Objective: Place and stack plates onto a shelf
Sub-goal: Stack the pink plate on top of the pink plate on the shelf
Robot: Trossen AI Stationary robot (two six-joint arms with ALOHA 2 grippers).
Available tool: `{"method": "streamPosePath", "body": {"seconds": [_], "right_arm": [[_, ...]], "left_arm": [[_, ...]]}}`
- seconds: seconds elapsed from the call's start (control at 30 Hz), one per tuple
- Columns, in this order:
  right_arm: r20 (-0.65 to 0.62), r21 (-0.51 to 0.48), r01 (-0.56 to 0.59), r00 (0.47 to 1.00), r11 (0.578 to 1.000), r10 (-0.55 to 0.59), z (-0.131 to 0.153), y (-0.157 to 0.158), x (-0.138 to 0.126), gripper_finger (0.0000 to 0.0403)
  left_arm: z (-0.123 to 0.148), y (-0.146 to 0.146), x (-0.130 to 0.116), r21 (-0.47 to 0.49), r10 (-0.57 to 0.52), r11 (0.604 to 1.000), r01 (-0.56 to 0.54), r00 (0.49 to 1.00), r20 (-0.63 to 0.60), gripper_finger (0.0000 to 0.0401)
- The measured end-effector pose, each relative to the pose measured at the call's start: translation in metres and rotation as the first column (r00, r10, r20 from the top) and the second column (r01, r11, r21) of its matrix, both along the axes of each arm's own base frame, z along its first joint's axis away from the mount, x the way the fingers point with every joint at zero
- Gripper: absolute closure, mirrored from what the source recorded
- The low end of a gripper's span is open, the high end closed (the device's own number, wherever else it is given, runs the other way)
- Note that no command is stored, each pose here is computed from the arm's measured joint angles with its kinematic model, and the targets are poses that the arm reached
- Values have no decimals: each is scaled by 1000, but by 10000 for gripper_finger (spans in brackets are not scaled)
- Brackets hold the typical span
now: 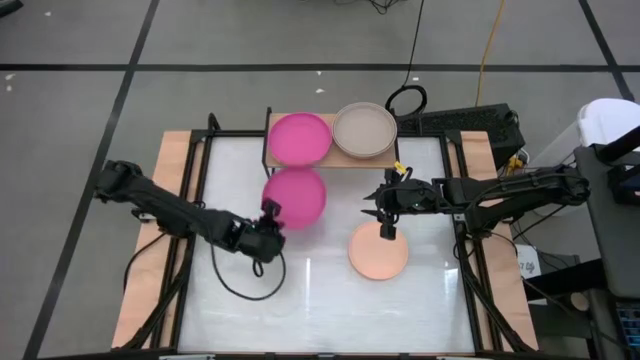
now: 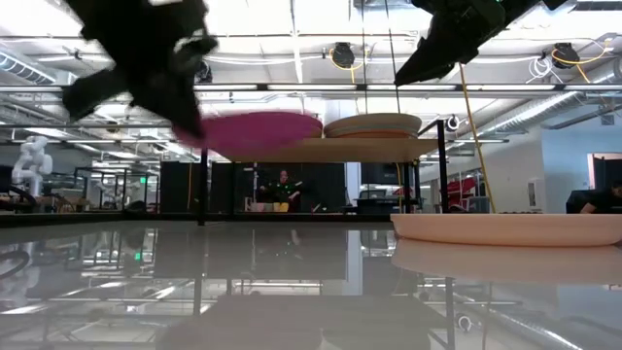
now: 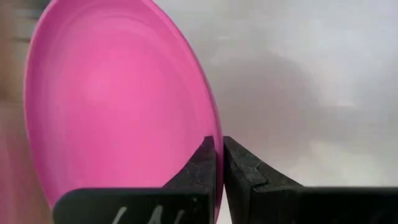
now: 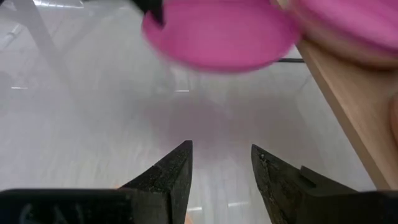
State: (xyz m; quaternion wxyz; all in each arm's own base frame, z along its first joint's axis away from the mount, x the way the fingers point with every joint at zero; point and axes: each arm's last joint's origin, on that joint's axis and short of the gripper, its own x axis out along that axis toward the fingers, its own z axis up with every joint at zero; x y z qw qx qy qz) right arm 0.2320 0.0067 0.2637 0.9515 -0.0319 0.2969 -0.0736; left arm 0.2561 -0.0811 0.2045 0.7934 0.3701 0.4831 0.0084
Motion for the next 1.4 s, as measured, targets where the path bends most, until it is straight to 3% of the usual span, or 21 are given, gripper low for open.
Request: {"method": "streamPosePath", "body": {"seconds": [0.1, 0.23, 0.3, 0.37, 0.43, 0.5, 0.57, 0.73, 0.97, 1.23, 1.4], "right_arm": [[2, 0, 0, 1000, 1000, 0, 0, 0, 0, 254], [5, 0, 0, 1000, 1000, 0, 0, 0, 0, 254], [4, 1, 0, 1000, 1000, 0, 0, 0, 0, 254], [4, 3, -3, 1000, 1000, 3, 0, 1, 0, 254], [0, 3, -9, 1000, 1000, 9, 0, 2, 0, 254], [0, 3, -16, 1000, 1000, 16, 0, 4, 0, 254], [0, 2, -22, 1000, 1000, 22, 0, 5, 0, 254], [5, 1, -21, 1000, 1000, 21, 0, 5, 0, 254], [9, 3, -20, 1000, 1000, 19, 1, 5, 0, 254], [16, 2, -19, 1000, 1000, 19, 1, 5, 1, 254], [15, 2, -18, 1000, 1000, 18, 1, 5, 1, 254]], "left_arm": [[32, 8, -3, 110, 31, 993, -41, 996, 89, 389], [73, 30, -6, 145, 62, 985, -95, 975, 215, 389], [86, 40, -7, 130, 65, 987, -99, 968, 244, 389], [94, 46, -9, 37, 11, 999, -20, 970, 243, 389], [96, 47, -11, -78, -59, 994, 78, 971, 230, 389], [94, 42, -12, -133, -94, 983, 125, 972, 217, 389], [94, 36, -13, -117, -110, 984, 137, 972, 207, 389], [98, 39, -16, 31, -78, 997, 73, 974, 214, 389], [103, 98, -11, 132, 9, 991, -35, 981, 191, 389], [103, 174, -11, 71, 24, 997, -42, 971, 238, 389], [93, 200, -16, 14, 68, 997, -73, 975, 211, 389]]}}
